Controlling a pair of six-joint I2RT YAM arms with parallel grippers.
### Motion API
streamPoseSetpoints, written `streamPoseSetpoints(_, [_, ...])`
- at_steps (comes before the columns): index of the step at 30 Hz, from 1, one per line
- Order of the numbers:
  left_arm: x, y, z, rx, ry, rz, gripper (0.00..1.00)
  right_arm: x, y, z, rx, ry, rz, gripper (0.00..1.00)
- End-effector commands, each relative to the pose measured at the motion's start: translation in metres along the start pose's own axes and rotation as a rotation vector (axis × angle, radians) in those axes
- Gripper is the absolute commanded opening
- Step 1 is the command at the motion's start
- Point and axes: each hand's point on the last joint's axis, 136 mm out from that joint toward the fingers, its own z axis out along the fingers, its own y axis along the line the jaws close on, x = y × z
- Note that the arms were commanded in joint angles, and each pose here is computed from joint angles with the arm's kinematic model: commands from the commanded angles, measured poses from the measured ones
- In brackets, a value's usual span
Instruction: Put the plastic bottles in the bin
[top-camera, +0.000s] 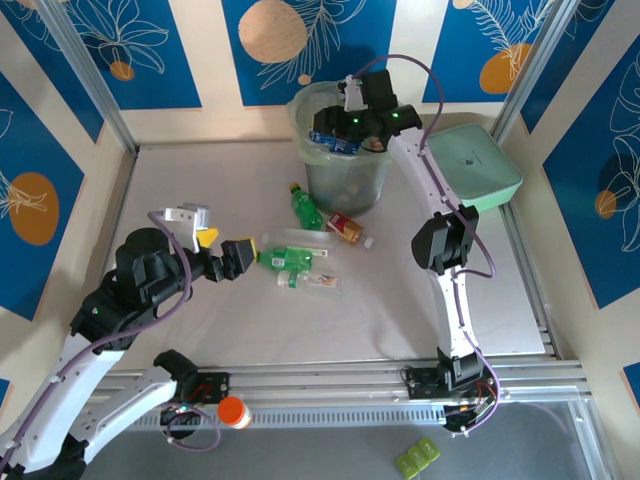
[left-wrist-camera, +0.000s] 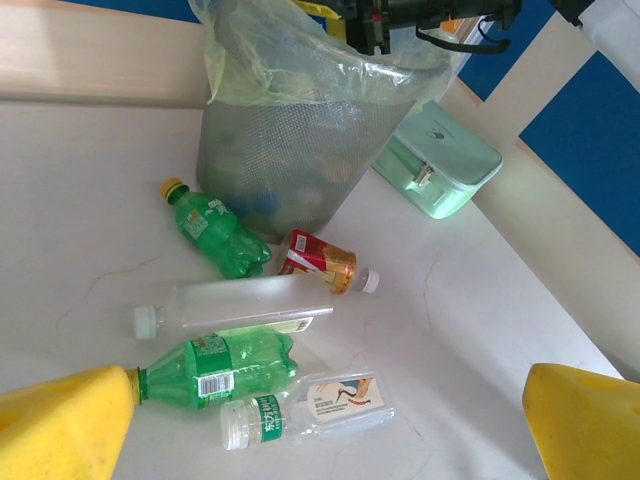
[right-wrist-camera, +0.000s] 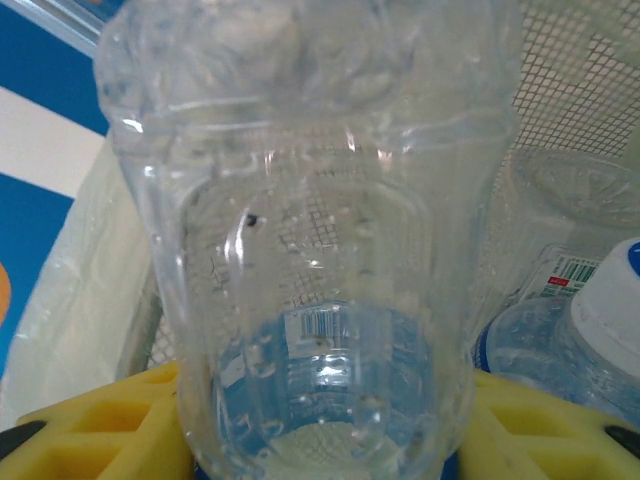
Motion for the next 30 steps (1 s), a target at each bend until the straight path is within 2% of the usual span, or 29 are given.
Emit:
streamPoseSetpoints(1, [-0.004,0.000,-0.003,0.005,-0.022,0.007,0.99,0.024,-0.006,0.006,-0.024,0.099,-0.057,0.54])
streamPoseSetpoints(11, [-0.002,-0.002,0.000,0.018,-0.020,-0.005,0.99,0.043,-0.002,-0.010,-0.035,0.177,-0.103,0.64])
streamPoseSetpoints(13, [-0.002,-0.002,0.000,0.019,-0.020,-0.007,0.99,0.041,0.003,-0.015,-0.032,0.173,-0.128,0.69])
streamPoseSetpoints(15, [-0.002,-0.001,0.000,0.016,-0.020,-0.005,0.99,0.037,0.002,-0.021,0.001,0.158,-0.147,0.81])
streamPoseSetpoints(16, [-0.001,-0.001,0.000,0.014,-0.020,-0.004,0.99,0.033,0.001,-0.025,0.022,0.143,-0.154,0.84])
streamPoseSetpoints(20, [-0.002,0.000,-0.001,0.009,-0.024,-0.001,0.99,0.010,-0.005,-0.040,0.073,0.067,-0.145,0.84])
streamPoseSetpoints(26, [-0.002,0.002,-0.003,-0.004,-0.030,0.006,0.99,-0.013,-0.003,-0.047,0.065,-0.014,-0.128,0.76])
streamPoseSetpoints(30, [-0.003,0.003,-0.005,-0.010,-0.031,0.011,0.99,-0.020,0.006,-0.047,0.009,-0.036,-0.123,0.80])
